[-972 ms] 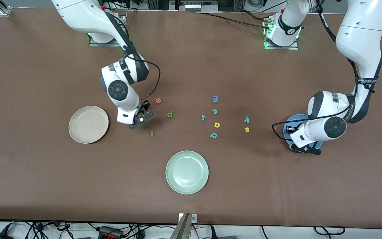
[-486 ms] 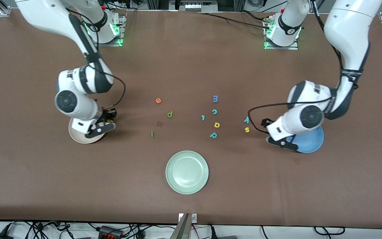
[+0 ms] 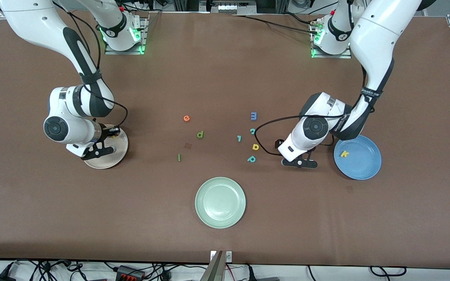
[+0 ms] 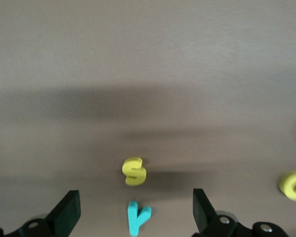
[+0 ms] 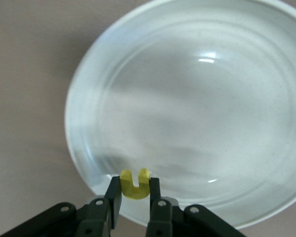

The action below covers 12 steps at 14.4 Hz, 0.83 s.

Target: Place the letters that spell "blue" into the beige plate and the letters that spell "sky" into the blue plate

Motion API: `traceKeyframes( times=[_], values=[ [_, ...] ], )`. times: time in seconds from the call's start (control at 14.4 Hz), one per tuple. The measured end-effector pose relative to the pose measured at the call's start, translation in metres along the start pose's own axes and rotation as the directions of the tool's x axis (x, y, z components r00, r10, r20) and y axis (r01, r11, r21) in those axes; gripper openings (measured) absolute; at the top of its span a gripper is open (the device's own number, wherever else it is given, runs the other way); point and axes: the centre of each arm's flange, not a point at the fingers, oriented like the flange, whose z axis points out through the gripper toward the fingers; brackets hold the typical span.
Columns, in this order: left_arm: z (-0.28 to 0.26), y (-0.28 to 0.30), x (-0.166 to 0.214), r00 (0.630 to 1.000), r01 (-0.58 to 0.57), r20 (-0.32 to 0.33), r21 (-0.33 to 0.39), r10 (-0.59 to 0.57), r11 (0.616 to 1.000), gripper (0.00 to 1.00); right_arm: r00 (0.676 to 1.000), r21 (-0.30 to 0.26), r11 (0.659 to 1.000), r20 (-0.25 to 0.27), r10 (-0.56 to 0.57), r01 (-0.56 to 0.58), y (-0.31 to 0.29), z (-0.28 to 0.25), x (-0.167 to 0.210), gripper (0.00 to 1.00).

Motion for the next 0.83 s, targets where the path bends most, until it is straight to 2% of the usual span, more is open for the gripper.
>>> traceKeyframes(
  times=[0.28, 0.42, 0.49, 0.62, 0.83],
  values=[
    [0.01, -0.004, 0.003, 1.0, 0.03, -0.004, -0.006, -0.03, 1.0, 0.97, 1.0, -0.003, 1.0, -0.022, 0.021, -0.021, -0.008, -0.024, 0.01, 0.7],
    [0.01, -0.004, 0.003, 1.0, 0.03, -0.006, -0.004, -0.031, 1.0, 0.81, 0.999, -0.007, 0.999, -0.013, 0.048, -0.048, -0.033, -0.048, 0.017, 0.9],
    [0.011, -0.004, 0.003, 1.0, 0.03, -0.006, -0.004, -0.031, 1.0, 0.67, 0.998, -0.014, 0.998, -0.017, 0.054, -0.054, -0.052, -0.058, 0.02, 0.99],
    [0.012, -0.004, 0.003, 1.0, 0.031, -0.004, -0.004, -0.031, 1.0, 0.48, 0.998, -0.005, 0.999, -0.026, 0.053, -0.053, -0.099, -0.065, 0.023, 1.0],
    [0.016, -0.004, 0.002, 1.0, 0.031, 0.003, -0.003, -0.031, 1.0, 0.4, 0.999, 0.039, 0.999, -0.028, 0.028, -0.027, -0.158, -0.061, 0.022, 1.0]
  ],
)
